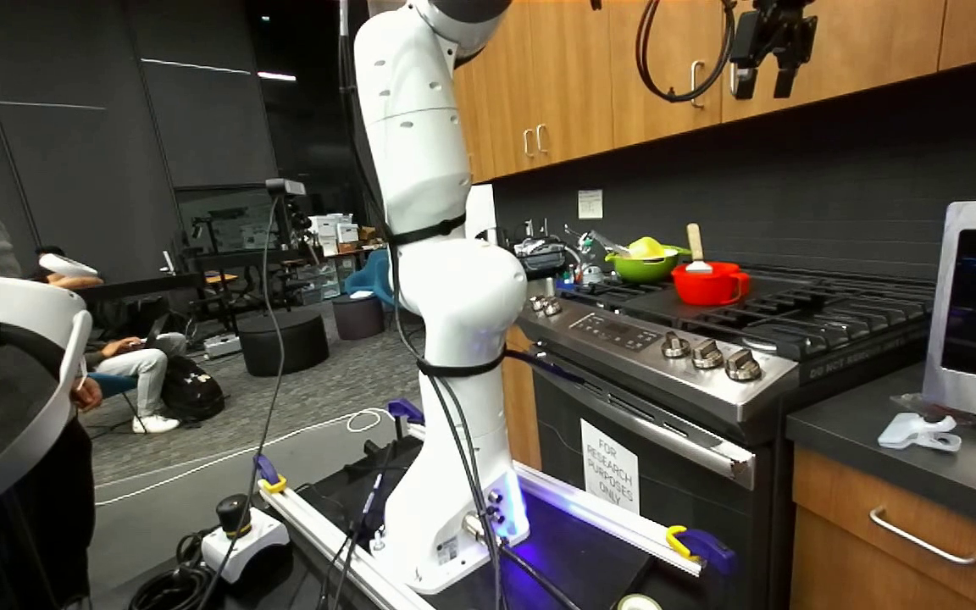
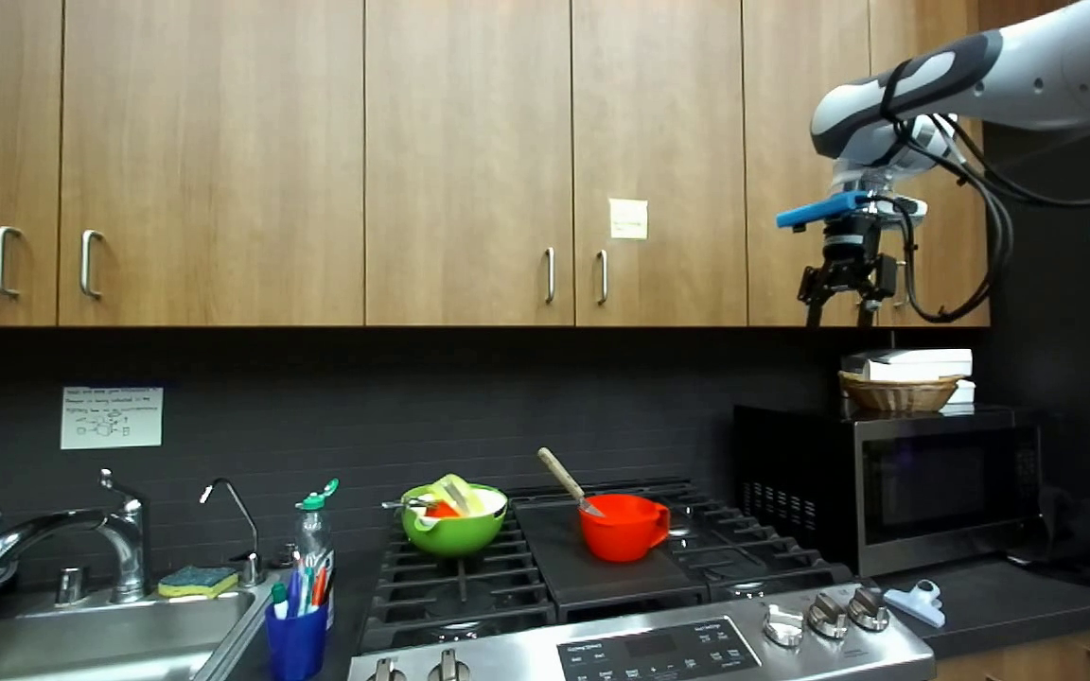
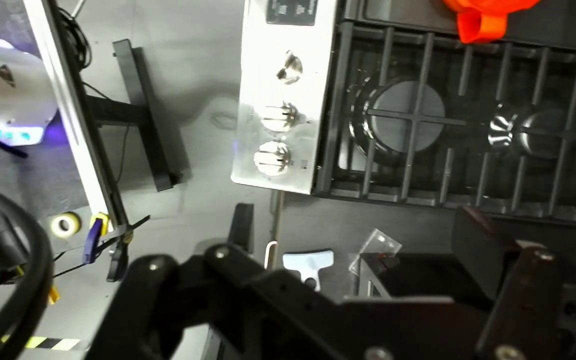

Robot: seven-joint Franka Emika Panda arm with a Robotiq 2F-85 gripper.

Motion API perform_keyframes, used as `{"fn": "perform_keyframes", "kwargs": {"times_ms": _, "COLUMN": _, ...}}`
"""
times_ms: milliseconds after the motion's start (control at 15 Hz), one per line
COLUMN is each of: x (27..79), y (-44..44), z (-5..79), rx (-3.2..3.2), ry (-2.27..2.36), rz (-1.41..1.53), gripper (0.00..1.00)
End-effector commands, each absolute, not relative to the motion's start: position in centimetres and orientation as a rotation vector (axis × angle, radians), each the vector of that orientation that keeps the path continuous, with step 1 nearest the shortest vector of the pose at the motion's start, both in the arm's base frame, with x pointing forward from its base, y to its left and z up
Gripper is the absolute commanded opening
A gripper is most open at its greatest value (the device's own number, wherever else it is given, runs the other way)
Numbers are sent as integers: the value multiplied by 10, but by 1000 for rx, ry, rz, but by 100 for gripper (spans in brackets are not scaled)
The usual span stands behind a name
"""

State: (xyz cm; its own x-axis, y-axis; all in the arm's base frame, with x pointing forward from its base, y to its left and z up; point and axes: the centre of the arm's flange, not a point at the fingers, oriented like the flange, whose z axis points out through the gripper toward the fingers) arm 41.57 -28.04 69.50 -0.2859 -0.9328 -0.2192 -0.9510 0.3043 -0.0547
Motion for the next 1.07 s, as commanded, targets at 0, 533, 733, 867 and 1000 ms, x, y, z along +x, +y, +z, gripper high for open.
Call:
{"fn": "perform_keyframes", "kwargs": {"times_ms": 0, "x": 447, "y": -308, "z": 685, "rx": -1577, "ry": 2448, "rz": -9, "gripper": 100}}
{"fn": "perform_keyframes", "kwargs": {"times_ms": 533, "x": 451, "y": -380, "z": 651, "rx": -1573, "ry": 2621, "rz": -334, "gripper": 100}}
{"fn": "perform_keyframes", "kwargs": {"times_ms": 733, "x": 437, "y": -398, "z": 655, "rx": -1622, "ry": 2650, "rz": -406, "gripper": 100}}
{"fn": "perform_keyframes", "kwargs": {"times_ms": 867, "x": 429, "y": -408, "z": 660, "rx": -1719, "ry": 2638, "rz": -404, "gripper": 100}}
{"fn": "perform_keyframes", "kwargs": {"times_ms": 1000, "x": 424, "y": -409, "z": 663, "rx": -1824, "ry": 2590, "rz": -416, "gripper": 100}}
